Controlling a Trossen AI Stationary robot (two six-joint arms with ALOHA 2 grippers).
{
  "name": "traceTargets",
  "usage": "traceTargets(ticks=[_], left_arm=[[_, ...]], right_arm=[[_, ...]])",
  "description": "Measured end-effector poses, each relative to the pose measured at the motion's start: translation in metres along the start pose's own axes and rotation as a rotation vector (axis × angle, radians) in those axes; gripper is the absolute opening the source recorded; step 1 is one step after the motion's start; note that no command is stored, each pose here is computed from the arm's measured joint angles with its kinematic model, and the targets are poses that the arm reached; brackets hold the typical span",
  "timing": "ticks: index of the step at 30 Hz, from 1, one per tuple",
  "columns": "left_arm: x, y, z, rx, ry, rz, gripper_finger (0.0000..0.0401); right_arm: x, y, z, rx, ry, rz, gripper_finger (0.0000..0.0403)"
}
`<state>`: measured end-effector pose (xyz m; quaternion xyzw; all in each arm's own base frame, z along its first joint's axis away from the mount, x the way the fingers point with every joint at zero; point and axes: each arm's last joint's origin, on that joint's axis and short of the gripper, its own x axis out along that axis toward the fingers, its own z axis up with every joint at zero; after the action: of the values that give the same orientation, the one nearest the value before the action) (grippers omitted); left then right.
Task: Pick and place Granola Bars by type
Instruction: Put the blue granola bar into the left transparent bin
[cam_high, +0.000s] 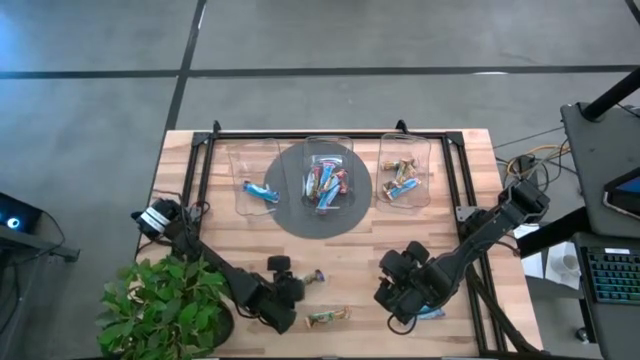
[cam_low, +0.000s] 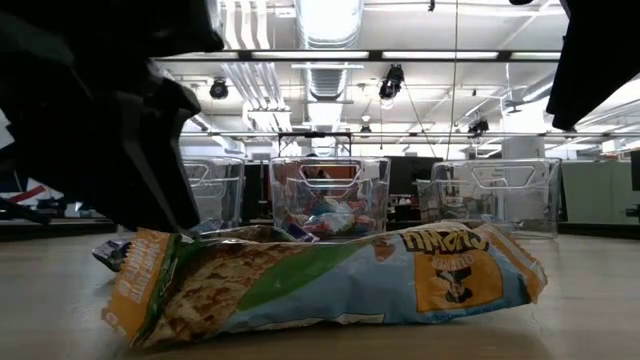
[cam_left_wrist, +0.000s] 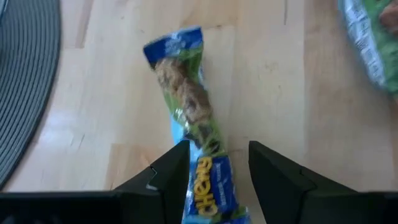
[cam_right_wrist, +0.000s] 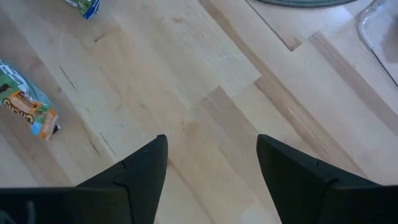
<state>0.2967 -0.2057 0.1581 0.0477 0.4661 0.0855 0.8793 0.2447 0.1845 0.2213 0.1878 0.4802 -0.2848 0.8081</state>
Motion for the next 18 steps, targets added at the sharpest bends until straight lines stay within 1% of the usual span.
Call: traceTargets(ticks=[5, 9, 14, 18], left_arm=[[-0.001, 0.002, 0.000, -0.064, 0.009, 0.023, 0.0147], [0.005, 0.006, -0.008, -0.100, 0.042, 0.047, 0.0147], [0.012, 0.011, -0.016, -0.143, 0.113, -0.002, 0.0147], [0.015, 0.014, -0.019, -0.148, 0.117, 0.003, 0.0147]], right_arm=[[0.001, -0.001, 0.000, -0.003, -0.001, -0.005, 0.0237], [0.002, -0.002, -0.001, -0.010, 0.000, -0.012, 0.0237], [0.005, -0.004, -0.003, -0.015, 0.003, -0.024, 0.0237], [0.007, -0.005, -0.004, -0.015, 0.004, -0.029, 0.0237]])
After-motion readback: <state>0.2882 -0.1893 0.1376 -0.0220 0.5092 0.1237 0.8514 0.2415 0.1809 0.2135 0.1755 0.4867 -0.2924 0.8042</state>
